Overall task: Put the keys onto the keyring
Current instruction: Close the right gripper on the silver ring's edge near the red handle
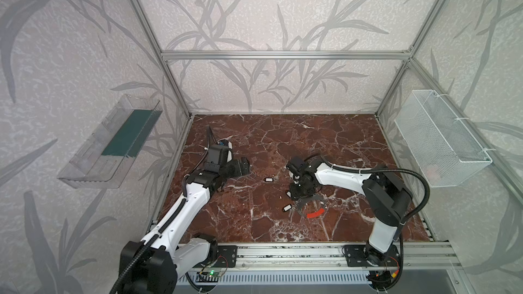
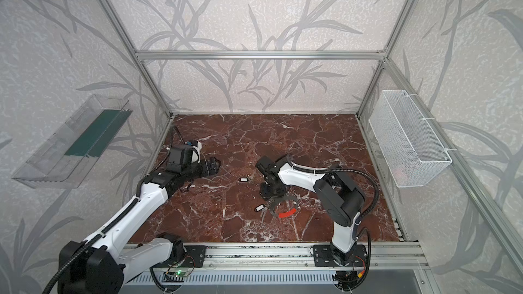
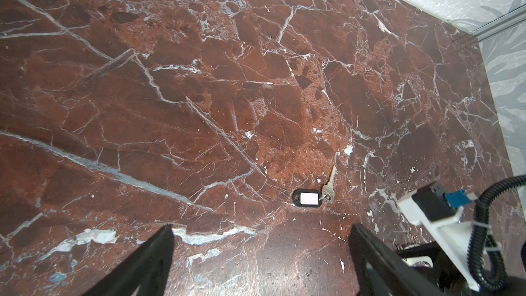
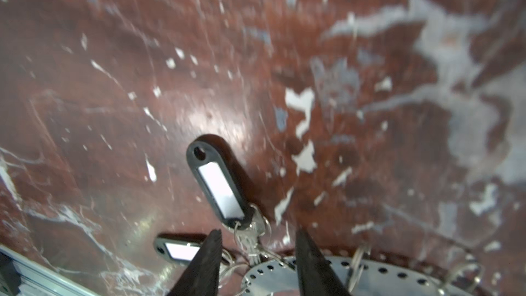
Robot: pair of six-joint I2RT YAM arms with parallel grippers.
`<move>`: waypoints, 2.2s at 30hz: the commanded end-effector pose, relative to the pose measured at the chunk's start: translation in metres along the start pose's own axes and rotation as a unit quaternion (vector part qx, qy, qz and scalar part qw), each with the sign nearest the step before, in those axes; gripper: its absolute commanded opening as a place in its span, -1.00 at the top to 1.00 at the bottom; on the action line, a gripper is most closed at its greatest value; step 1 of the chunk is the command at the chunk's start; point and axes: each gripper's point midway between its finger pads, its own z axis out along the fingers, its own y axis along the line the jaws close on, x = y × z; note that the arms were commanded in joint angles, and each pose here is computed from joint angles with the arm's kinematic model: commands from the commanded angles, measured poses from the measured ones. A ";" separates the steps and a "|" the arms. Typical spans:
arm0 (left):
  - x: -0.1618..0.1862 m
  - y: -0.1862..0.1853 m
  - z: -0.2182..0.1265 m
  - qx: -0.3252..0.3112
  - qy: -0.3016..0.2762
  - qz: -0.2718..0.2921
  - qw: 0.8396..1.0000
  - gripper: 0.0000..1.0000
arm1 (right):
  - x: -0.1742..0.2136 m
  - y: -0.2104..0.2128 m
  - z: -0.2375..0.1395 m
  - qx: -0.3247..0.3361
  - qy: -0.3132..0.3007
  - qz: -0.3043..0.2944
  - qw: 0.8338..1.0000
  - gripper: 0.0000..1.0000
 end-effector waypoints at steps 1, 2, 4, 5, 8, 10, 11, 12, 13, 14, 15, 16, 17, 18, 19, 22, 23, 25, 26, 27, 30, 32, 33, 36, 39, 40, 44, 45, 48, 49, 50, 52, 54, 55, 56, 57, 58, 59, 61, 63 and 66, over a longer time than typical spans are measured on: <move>-0.006 -0.007 -0.004 0.013 -0.009 -0.001 1.000 -0.92 | 0.011 -0.008 -0.022 0.023 -0.008 -0.015 1.000 0.11; -0.006 -0.007 -0.003 0.013 -0.009 -0.001 1.000 -0.92 | 0.010 -0.009 -0.025 0.029 -0.010 -0.020 0.999 0.11; -0.006 -0.008 -0.004 0.013 -0.010 -0.001 1.000 -0.92 | 0.003 -0.005 -0.048 0.028 -0.036 -0.034 0.998 0.11; -0.006 -0.008 -0.004 0.014 -0.010 -0.001 1.000 -0.92 | 0.000 -0.005 -0.054 0.035 -0.042 -0.042 0.998 0.11; -0.007 -0.009 -0.006 0.016 -0.013 -0.001 1.000 -0.92 | -0.003 -0.013 -0.067 0.068 -0.046 -0.059 0.995 0.13; -0.006 -0.008 -0.007 0.015 -0.015 0.000 1.000 -0.92 | -0.002 -0.021 -0.069 0.093 -0.037 -0.065 0.993 0.17; -0.008 -0.009 -0.008 0.015 -0.017 0.000 1.000 -0.92 | 0.000 -0.025 -0.067 0.100 -0.029 -0.067 0.992 0.21; -0.007 -0.008 -0.008 0.015 -0.017 0.000 1.000 -0.92 | 0.002 -0.027 -0.065 0.101 -0.021 -0.068 0.992 0.24; -0.008 -0.008 -0.008 0.015 -0.018 0.000 1.000 -0.92 | 0.004 -0.029 -0.061 0.102 -0.013 -0.069 0.992 0.25; -0.008 -0.009 -0.008 0.015 -0.018 0.000 1.000 -0.92 | 0.005 -0.029 -0.058 0.101 -0.007 -0.070 0.992 0.26; -0.008 -0.009 -0.008 0.015 -0.018 0.001 1.000 -0.92 | 0.005 -0.029 -0.058 0.100 -0.006 -0.071 0.992 0.26; -0.007 -0.008 -0.008 0.015 -0.017 0.001 1.000 -0.92 | 0.008 -0.033 -0.048 0.110 0.011 -0.071 0.991 0.30; -0.008 -0.008 -0.008 0.014 -0.018 0.001 1.000 -0.92 | 0.009 -0.035 -0.044 0.113 0.018 -0.072 0.991 0.33; -0.007 -0.008 -0.008 0.015 -0.018 0.001 1.000 -0.92 | 0.009 -0.036 -0.042 0.116 0.021 -0.072 0.990 0.38; -0.008 -0.009 -0.009 0.014 -0.019 0.002 1.000 -0.92 | 0.009 -0.037 -0.040 0.118 0.023 -0.071 0.990 0.40; -0.008 -0.009 -0.009 0.014 -0.019 0.002 1.000 -0.92 | 0.008 -0.042 -0.033 0.119 0.025 -0.066 0.990 0.40; -0.008 -0.008 -0.009 0.013 -0.020 0.002 1.000 -0.92 | 0.009 -0.044 -0.030 0.119 0.033 -0.064 0.990 0.43; -0.008 -0.008 -0.009 0.012 -0.019 0.002 1.000 -0.92 | 0.010 -0.046 -0.025 0.120 0.041 -0.062 0.990 0.46; -0.008 -0.008 -0.008 0.012 -0.019 0.002 1.000 -0.92 | 0.011 -0.046 -0.023 0.119 0.044 -0.063 0.990 0.48; -0.008 -0.008 -0.009 0.012 -0.019 0.003 1.000 -0.92 | 0.011 -0.047 -0.022 0.120 0.046 -0.064 0.990 0.50; -0.008 -0.008 -0.008 0.011 -0.019 0.003 1.000 -0.92 | 0.010 -0.048 -0.019 0.123 0.047 -0.065 0.989 0.55; -0.009 -0.007 -0.008 0.010 -0.020 0.003 1.000 -0.92 | 0.010 -0.050 -0.016 0.124 0.050 -0.063 0.989 0.60; -0.008 -0.007 -0.008 0.010 -0.019 0.004 1.000 -0.92 | 0.010 -0.050 -0.015 0.124 0.051 -0.063 0.989 0.62; -0.009 -0.007 -0.008 0.008 -0.020 0.004 1.000 -0.92 | 0.009 -0.050 -0.015 0.124 0.051 -0.062 0.989 0.64; -0.009 -0.006 -0.008 0.007 -0.021 0.004 1.000 -0.92 | 0.009 -0.050 -0.015 0.121 0.053 -0.061 0.989 0.64; -0.009 -0.006 -0.008 0.007 -0.020 0.004 1.000 -0.92 | 0.009 -0.050 -0.014 0.121 0.053 -0.059 0.989 0.61; -0.008 -0.006 -0.007 0.007 -0.019 0.004 1.000 -0.92 | 0.012 -0.052 -0.013 0.124 0.059 -0.057 0.989 0.56; -0.009 -0.006 -0.008 0.006 -0.019 0.004 1.000 -0.92 | 0.012 -0.052 -0.013 0.124 0.058 -0.056 0.989 0.57; -0.008 -0.006 -0.007 0.007 -0.019 0.004 1.000 -0.92 | 0.012 -0.053 -0.013 0.126 0.055 -0.054 0.989 0.63; -0.008 -0.006 -0.007 0.006 -0.019 0.005 1.000 -0.92 | 0.012 -0.054 -0.013 0.126 0.055 -0.053 0.989 0.64; -0.009 -0.006 -0.007 0.007 -0.019 0.004 1.000 -0.92 | 0.012 -0.053 -0.013 0.126 0.055 -0.054 0.989 0.66; -0.008 -0.006 -0.007 0.007 -0.018 0.004 1.000 -0.92 | 0.013 -0.053 -0.012 0.127 0.057 -0.053 0.989 0.76; -0.008 -0.006 -0.007 0.006 -0.019 0.004 1.000 -0.92 | 0.012 -0.053 -0.013 0.126 0.055 -0.052 0.989 0.81; -0.009 -0.006 -0.008 0.007 -0.020 0.004 1.000 -0.92 | 0.012 -0.053 -0.014 0.127 0.053 -0.052 0.989 0.84; -0.009 -0.006 -0.008 0.007 -0.020 0.005 1.000 -0.92 | 0.011 -0.053 -0.016 0.128 0.051 -0.052 0.989 0.87; -0.008 -0.006 -0.008 0.006 -0.020 0.004 1.000 -0.92 | 0.011 -0.053 -0.018 0.127 0.047 -0.052 0.989 0.89; -0.009 -0.005 -0.008 0.005 -0.020 0.004 1.000 -0.92 | 0.009 -0.052 -0.022 0.125 0.041 -0.053 0.990 0.91; -0.009 -0.006 -0.009 0.007 -0.022 0.005 1.000 -0.92 | 0.006 -0.050 -0.026 0.123 0.031 -0.054 0.990 0.93; -0.010 -0.006 -0.009 0.006 -0.023 0.004 1.000 -0.92 | 0.001 -0.047 -0.036 0.119 0.013 -0.057 0.991 0.98; -0.011 -0.007 -0.009 0.007 -0.024 0.005 1.000 -0.92 | -0.008 -0.041 -0.050 0.113 -0.014 -0.068 0.991 1.00; -0.019 -0.011 -0.014 0.011 -0.033 0.006 0.999 -0.92 | -0.025 -0.032 -0.082 0.099 -0.074 -0.077 0.989 1.00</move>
